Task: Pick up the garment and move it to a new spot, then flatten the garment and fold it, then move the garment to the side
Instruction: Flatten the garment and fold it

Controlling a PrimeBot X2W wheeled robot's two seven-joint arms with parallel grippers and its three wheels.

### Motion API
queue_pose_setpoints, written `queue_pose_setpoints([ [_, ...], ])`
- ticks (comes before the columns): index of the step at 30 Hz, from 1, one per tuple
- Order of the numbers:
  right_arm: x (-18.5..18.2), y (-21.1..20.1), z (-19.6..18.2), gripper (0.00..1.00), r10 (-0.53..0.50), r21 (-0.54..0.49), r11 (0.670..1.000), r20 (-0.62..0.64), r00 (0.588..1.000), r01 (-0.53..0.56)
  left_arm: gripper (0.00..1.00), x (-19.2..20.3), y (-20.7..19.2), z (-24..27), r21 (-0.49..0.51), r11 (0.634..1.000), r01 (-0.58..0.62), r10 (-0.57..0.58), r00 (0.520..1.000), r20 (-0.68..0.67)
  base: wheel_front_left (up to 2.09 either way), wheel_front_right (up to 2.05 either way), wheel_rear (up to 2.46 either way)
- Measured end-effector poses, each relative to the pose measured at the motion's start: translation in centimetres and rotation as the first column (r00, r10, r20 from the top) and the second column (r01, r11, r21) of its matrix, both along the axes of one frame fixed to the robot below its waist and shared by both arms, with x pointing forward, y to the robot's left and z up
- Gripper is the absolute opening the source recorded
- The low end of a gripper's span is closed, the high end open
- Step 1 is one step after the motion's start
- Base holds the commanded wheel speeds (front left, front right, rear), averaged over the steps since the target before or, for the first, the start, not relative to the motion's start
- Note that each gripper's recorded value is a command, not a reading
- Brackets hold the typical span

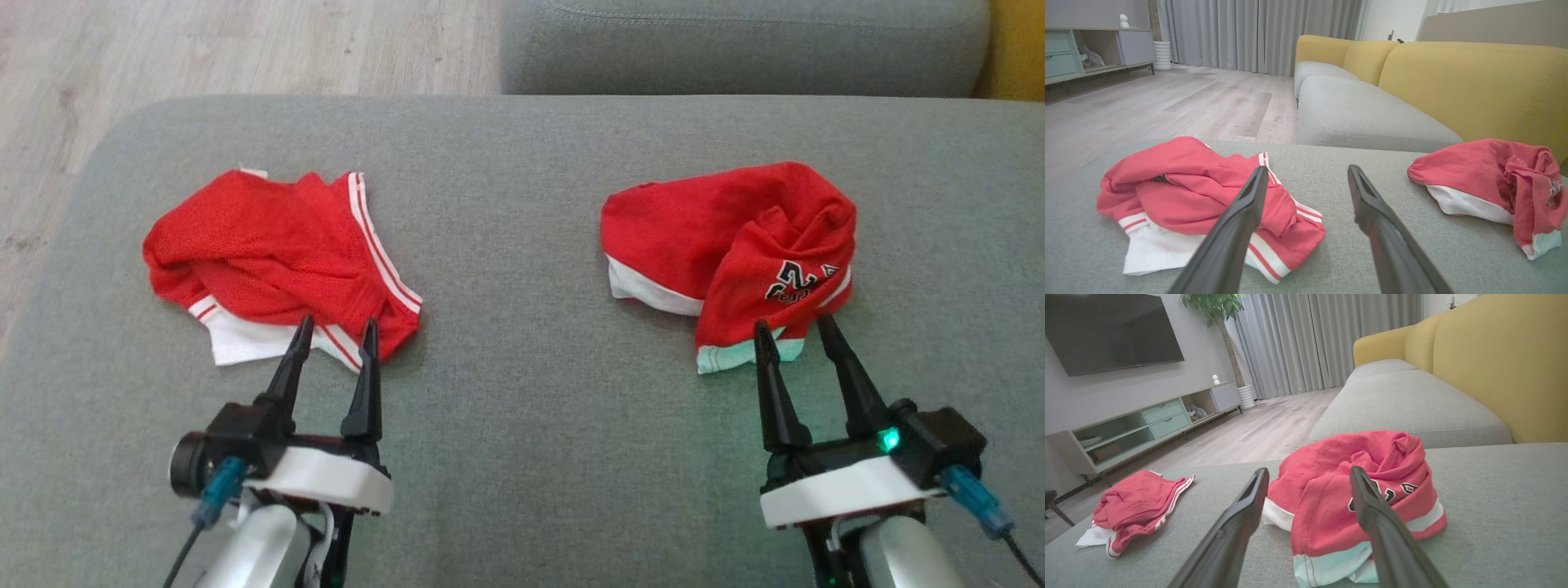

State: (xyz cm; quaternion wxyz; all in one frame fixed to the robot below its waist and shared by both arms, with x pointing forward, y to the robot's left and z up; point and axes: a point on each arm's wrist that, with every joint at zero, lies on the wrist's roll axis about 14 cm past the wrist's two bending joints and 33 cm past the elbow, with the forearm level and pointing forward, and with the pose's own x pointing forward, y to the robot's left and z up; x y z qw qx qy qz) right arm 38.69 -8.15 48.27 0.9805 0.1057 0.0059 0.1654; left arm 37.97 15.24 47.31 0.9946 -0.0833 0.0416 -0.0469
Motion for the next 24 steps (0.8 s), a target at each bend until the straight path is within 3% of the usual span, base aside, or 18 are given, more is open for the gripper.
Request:
queue_pose_setpoints([
  [3, -0.2, 0.5, -1.4, 1.00, 0.020, -0.035, 0.999, -0.033, 0.999, -0.021, 1.00, 0.2, 0.5, 0.4, 0.001, 1.000, -0.008, 0.008, 1.000, 0.015, 0.00, 0.00, 0.00],
  [10, -0.9, 1.4, -8.1, 1.00, 0.072, -0.180, 0.977, -0.242, 0.968, -0.117, 1.00, 0.6, 0.0, -0.2, -0.021, 1.000, -0.004, 0.004, 1.000, 0.004, 0.00, 0.00, 0.00],
  [16, 1.8, 2.5, -8.8, 1.00, 0.102, -0.228, 0.960, -0.259, 0.960, -0.163, 1.00, 0.7, 0.0, -1.6, -0.028, 1.000, -0.004, 0.003, 0.999, -0.036, 0.00, 0.00, 0.00],
  [24, 2.0, 2.7, -11.6, 1.00, 0.108, -0.258, 0.945, -0.342, 0.934, -0.203, 1.00, 1.5, 1.1, -1.6, -0.019, 0.999, -0.031, 0.030, 0.999, -0.030, 0.00, 0.00, 0.00],
])
